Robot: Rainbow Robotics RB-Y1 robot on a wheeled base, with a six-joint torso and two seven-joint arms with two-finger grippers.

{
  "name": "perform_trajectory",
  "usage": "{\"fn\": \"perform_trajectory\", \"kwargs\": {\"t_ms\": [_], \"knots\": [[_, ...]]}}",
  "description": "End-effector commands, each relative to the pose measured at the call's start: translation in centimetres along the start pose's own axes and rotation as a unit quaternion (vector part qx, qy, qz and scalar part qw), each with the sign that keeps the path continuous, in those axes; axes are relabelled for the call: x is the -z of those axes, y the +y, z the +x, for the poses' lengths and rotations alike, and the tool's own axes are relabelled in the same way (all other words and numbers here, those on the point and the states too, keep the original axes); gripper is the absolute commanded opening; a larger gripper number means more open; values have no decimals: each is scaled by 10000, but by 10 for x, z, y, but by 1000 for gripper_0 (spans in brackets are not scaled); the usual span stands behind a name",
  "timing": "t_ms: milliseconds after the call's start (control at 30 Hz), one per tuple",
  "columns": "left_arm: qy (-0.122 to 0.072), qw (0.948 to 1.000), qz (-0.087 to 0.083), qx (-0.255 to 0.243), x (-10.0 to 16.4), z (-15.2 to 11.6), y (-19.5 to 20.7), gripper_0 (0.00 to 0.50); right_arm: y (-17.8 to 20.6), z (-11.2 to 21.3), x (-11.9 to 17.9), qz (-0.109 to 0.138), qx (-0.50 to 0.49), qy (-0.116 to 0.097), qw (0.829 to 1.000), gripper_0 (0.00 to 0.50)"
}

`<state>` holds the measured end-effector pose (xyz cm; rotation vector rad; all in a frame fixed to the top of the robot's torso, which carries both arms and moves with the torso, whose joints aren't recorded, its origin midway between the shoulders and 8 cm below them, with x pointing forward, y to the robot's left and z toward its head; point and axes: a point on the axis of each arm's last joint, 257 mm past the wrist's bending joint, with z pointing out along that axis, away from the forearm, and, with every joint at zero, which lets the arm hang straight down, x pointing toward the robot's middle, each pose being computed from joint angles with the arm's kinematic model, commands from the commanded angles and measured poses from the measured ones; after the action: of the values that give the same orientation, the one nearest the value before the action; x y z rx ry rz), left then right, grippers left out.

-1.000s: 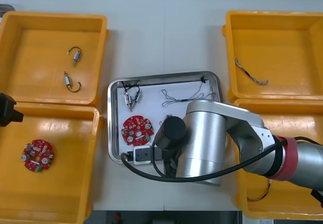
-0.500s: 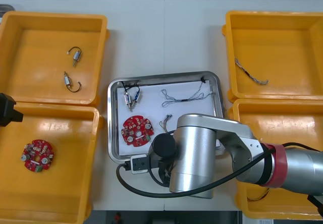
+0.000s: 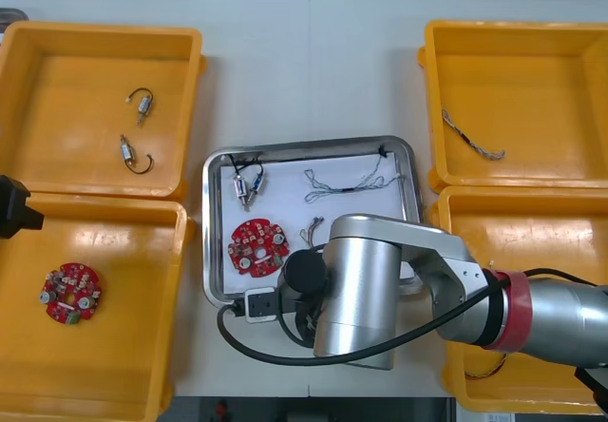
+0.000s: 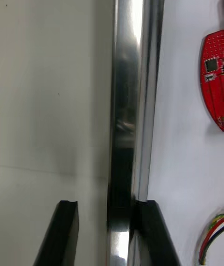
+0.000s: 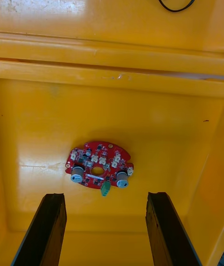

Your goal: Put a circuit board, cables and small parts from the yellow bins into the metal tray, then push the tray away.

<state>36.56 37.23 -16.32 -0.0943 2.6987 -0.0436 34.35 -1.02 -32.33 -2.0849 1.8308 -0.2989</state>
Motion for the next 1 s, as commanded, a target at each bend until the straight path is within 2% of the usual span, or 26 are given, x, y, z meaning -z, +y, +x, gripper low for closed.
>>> {"fn": "perform_trajectory", "kwargs": {"t_ms": [33, 667, 833, 1000], "knots": [[-119, 9984, -309, -469, 14, -4, 18, 500, -8, -22, 10, 179, 184, -152, 9996, 0], [-119, 9984, -309, -469, 14, -4, 18, 500, -37, -7, 20, 410, -363, 21, 9985, 0], [-119, 9984, -309, -469, 14, -4, 18, 500, -38, -12, 25, 366, -572, -10, 9977, 0], [-119, 9984, -309, -469, 14, -4, 18, 500, -44, -12, 28, 439, -590, 16, 9973, 0]]}}
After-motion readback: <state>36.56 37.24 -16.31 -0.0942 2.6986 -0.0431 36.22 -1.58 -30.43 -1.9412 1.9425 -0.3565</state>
